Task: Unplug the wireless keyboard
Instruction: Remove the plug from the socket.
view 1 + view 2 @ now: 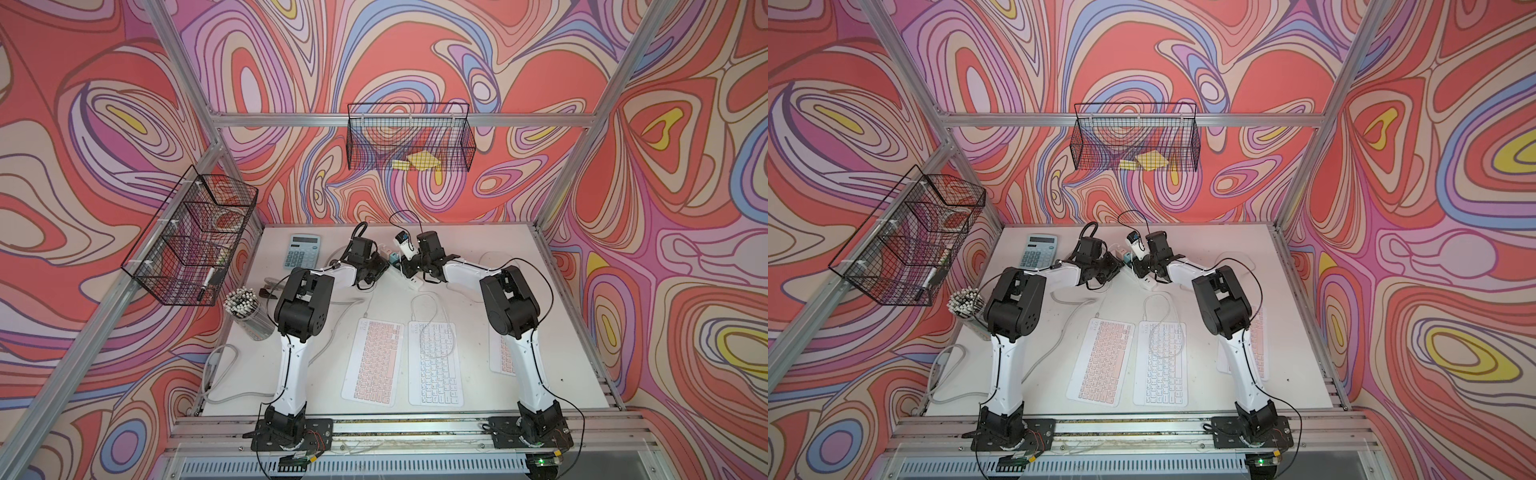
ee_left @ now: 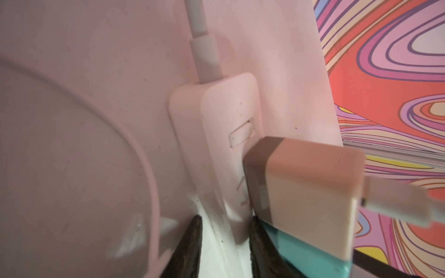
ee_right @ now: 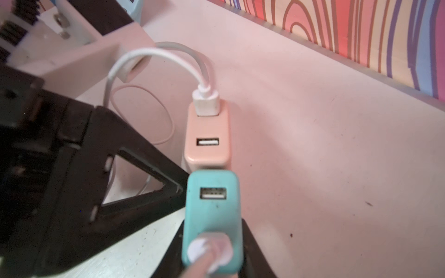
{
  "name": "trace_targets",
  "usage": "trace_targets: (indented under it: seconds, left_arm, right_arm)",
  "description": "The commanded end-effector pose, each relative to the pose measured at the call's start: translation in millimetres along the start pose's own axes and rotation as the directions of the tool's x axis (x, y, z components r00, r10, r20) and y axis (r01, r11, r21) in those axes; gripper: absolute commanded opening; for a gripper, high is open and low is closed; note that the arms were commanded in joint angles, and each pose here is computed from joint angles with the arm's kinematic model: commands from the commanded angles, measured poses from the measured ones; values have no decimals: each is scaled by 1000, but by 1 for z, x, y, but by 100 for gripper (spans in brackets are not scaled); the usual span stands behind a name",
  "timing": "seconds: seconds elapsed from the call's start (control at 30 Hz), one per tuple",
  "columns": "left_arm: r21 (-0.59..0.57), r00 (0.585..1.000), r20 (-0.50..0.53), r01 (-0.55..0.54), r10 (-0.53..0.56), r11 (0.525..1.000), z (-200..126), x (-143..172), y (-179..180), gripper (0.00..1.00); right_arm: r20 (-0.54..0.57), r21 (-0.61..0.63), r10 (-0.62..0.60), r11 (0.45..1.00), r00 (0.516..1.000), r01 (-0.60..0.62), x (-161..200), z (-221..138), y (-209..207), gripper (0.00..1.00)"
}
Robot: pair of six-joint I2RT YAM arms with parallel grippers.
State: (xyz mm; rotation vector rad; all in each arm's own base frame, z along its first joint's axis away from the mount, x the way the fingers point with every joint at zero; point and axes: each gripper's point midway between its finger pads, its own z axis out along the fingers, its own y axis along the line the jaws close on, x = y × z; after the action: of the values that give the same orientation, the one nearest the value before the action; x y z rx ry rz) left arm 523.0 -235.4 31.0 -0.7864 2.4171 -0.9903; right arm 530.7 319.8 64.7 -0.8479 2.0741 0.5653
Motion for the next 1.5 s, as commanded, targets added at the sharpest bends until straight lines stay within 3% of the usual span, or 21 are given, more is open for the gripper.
trace_targets:
  seconds: [0.0, 0.17, 0.33, 0.63, 0.7, 0.83, 0.93, 1.1, 1.47]
  left_arm:
    - [-285, 993, -52, 90, -109, 954, 7, 32, 101, 32]
    - [-284, 989, -74, 100, -125, 954, 12, 35, 104, 32]
    - [-303, 989, -86, 87, -119, 949, 13, 35, 105, 31]
    - [-330, 990, -109, 53, -94, 942, 14, 37, 108, 31]
    - [-329, 990, -110, 48, -89, 943, 14, 36, 107, 31]
    - [-322, 990, -101, 58, -95, 945, 14, 36, 107, 31]
    - [-327, 991, -100, 57, -95, 943, 14, 36, 108, 31]
    - [-330, 991, -101, 49, -87, 943, 14, 36, 107, 31]
    - [-300, 981, -170, 36, -91, 953, 28, 65, 93, 32]
  right_arm:
    - [52, -92, 47, 995, 998, -42, -21, -4, 15, 17]
    - [68, -67, -10, 998, 998, 15, -26, -5, 18, 16]
    - [41, -13, -180, 983, 983, 180, -22, 6, 37, 15]
    - [-86, 31, -346, 936, 934, 350, -5, 12, 40, 15]
    - [-98, 42, -306, 949, 947, 311, -5, 10, 33, 15]
    - [0, -41, -137, 990, 991, 137, -25, -6, 25, 15]
    - [56, -161, -22, 987, 998, 31, -39, -17, 27, 15]
    - [100, -238, 96, 969, 990, -70, -47, -27, 21, 15]
    - [65, -152, 0, 988, 998, 10, -42, -18, 24, 15]
